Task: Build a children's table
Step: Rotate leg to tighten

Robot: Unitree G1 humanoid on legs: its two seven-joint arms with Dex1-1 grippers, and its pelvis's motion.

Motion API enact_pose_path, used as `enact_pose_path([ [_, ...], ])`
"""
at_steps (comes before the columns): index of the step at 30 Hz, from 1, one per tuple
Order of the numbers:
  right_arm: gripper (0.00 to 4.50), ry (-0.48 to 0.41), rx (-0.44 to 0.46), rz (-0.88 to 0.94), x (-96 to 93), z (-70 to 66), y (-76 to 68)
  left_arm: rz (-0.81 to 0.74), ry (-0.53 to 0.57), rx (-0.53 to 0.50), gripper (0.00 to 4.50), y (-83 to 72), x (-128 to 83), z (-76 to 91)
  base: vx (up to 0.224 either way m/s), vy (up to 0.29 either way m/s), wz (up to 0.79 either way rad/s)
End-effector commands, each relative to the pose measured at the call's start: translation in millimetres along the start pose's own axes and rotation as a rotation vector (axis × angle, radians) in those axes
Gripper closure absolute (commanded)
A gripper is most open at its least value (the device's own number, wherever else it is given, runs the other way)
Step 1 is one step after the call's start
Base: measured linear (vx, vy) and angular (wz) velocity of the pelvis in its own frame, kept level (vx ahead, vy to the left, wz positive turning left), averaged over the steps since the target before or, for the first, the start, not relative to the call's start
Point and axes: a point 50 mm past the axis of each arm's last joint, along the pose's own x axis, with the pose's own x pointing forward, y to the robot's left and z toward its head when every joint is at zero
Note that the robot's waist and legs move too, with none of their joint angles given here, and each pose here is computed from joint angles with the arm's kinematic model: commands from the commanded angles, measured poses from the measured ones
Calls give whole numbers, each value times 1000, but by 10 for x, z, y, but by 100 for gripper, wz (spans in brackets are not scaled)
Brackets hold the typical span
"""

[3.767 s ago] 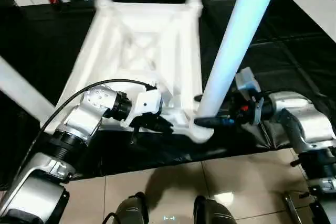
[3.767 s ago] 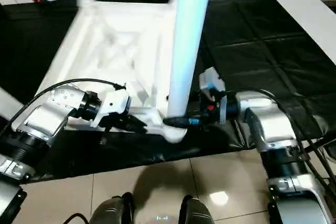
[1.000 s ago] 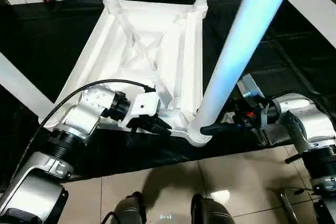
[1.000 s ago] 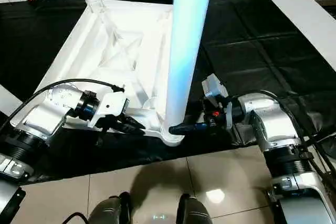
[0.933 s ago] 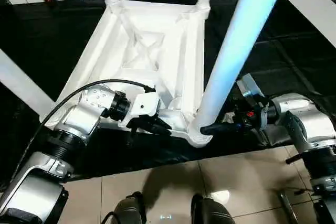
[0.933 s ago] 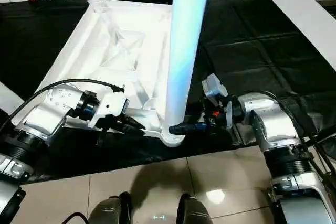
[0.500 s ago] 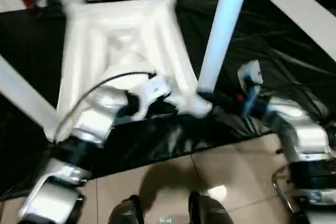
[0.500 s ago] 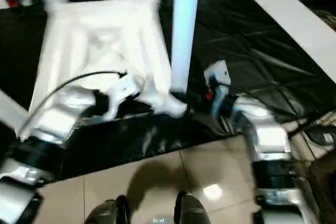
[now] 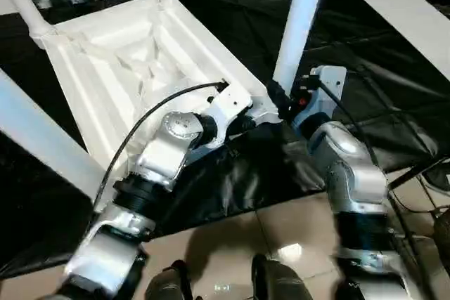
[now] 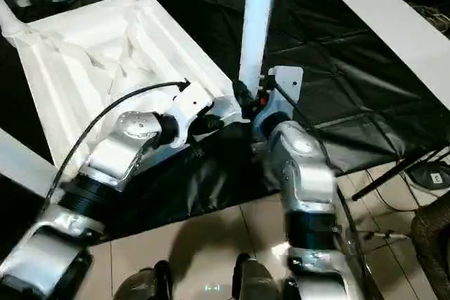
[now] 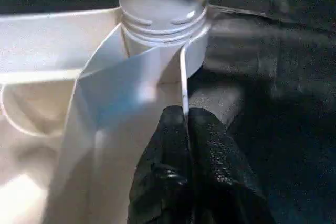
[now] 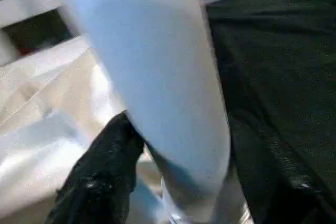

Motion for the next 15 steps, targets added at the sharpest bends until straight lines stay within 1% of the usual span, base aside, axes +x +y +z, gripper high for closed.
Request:
enact_pose_path([
  [1, 131, 72, 2, 223, -21, -134, 192, -127, 12, 75, 450, -130, 19, -33, 0, 0, 0],
  [3, 122, 66, -29, 258, -92, -93, 102, -162, 20, 96, 450, -116, -42, -89, 0, 0, 0],
  [4, 122, 64, -70, 290, -152, -58, 18, -213, 7, 127, 450, -121, -94, -118, 0, 0, 0],
  [5, 110, 64, -140, 342, -241, -7, -95, -277, 14, 141, 450, -123, -177, -179, 0, 0, 0],
  [6, 87, 65, -140, 342, -241, -7, -96, -277, 14, 141, 450, -123, -177, -179, 0, 0, 0],
  [7, 87, 67, -161, 358, -264, 6, -128, -288, 24, 140, 450, -116, -196, -200, 0, 0, 0],
  [9, 82, 106, -219, 450, -356, 34, -209, -370, 23, 185, 450, -122, -276, -249, 0, 0, 0],
  [11, 82, 136, -249, 564, -434, 65, -245, -431, 40, 222, 450, -110, -344, -303, 0, 0, 0],
  [12, 82, 136, -249, 564, -434, 65, -245, -431, 40, 222, 450, -110, -344, -303, 0, 0, 0],
  [14, 82, 184, -267, 713, -520, 90, -268, -517, 30, 252, 450, -107, -413, -343, 0, 0, 0],
  [15, 82, 220, -260, 819, -566, 104, -267, -586, 43, 267, 450, -110, -464, -372, 0, 0, 0],
])
